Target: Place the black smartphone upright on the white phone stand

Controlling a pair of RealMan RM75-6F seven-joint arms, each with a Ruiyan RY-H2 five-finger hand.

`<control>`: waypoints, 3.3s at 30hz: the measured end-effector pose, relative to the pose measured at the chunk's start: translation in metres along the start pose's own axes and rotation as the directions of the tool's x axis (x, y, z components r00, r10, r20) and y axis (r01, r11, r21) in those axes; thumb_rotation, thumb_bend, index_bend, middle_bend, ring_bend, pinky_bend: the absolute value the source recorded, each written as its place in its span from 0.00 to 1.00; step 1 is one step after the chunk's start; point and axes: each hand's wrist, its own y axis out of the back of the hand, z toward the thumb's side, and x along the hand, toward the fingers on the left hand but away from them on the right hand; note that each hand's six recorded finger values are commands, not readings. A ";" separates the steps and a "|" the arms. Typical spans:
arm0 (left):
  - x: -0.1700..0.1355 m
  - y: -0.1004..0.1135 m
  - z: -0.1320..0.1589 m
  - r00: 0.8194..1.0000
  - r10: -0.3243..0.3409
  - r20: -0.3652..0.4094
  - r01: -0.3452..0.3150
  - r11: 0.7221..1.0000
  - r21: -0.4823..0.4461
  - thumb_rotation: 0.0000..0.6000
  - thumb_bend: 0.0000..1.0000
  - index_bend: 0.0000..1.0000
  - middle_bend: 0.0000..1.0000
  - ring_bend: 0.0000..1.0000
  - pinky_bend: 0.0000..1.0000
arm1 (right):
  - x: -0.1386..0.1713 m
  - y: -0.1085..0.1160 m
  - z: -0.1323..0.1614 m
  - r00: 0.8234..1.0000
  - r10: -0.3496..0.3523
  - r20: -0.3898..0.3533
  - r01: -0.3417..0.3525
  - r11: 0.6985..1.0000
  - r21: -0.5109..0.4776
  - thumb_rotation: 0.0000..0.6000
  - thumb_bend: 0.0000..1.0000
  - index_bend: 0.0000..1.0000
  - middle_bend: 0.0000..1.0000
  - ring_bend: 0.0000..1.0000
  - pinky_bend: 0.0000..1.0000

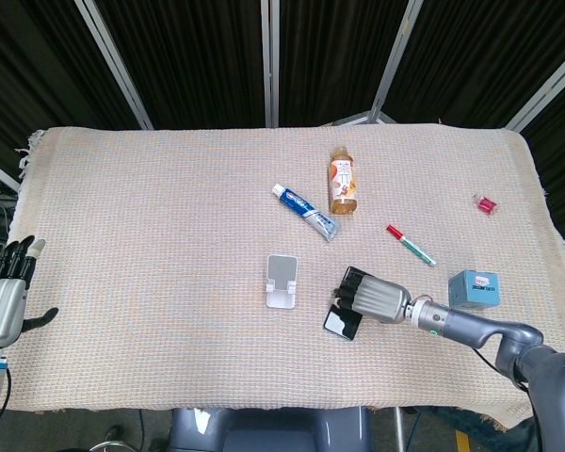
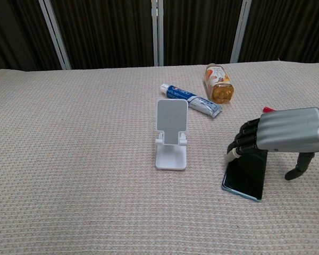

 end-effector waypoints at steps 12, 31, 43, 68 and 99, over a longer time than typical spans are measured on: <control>-0.001 0.000 0.001 1.000 -0.001 0.002 0.001 1.000 0.001 1.00 0.00 0.00 0.00 0.00 0.00 | -0.011 -0.002 0.007 1.000 -0.014 -0.009 0.015 0.999 0.036 1.00 0.00 0.19 0.20 0.22 0.24; -0.001 0.000 0.003 1.000 -0.006 0.014 0.007 1.000 -0.016 1.00 0.00 0.00 0.00 0.00 0.00 | -0.003 0.015 0.002 0.989 -0.145 -0.039 0.149 0.983 0.109 1.00 0.17 0.56 0.58 0.56 0.50; -0.007 0.016 0.001 0.999 0.021 0.041 -0.018 0.997 -0.081 1.00 0.00 0.00 0.00 0.00 0.00 | 0.021 0.086 -0.030 0.942 -0.335 -0.016 0.307 0.842 0.442 1.00 0.18 0.55 0.57 0.57 0.50; 0.002 0.009 -0.012 1.000 -0.020 0.022 0.021 0.997 -0.071 1.00 0.00 0.00 0.00 0.00 0.00 | -0.082 0.158 0.013 0.940 -0.337 -0.056 0.185 0.364 0.913 1.00 0.20 0.55 0.58 0.54 0.49; 0.007 0.002 -0.016 0.999 -0.051 -0.007 0.050 0.997 -0.065 1.00 0.00 0.00 0.00 0.00 0.00 | -0.119 0.145 0.056 0.962 -0.252 -0.106 0.182 0.299 0.937 1.00 0.20 0.54 0.57 0.53 0.49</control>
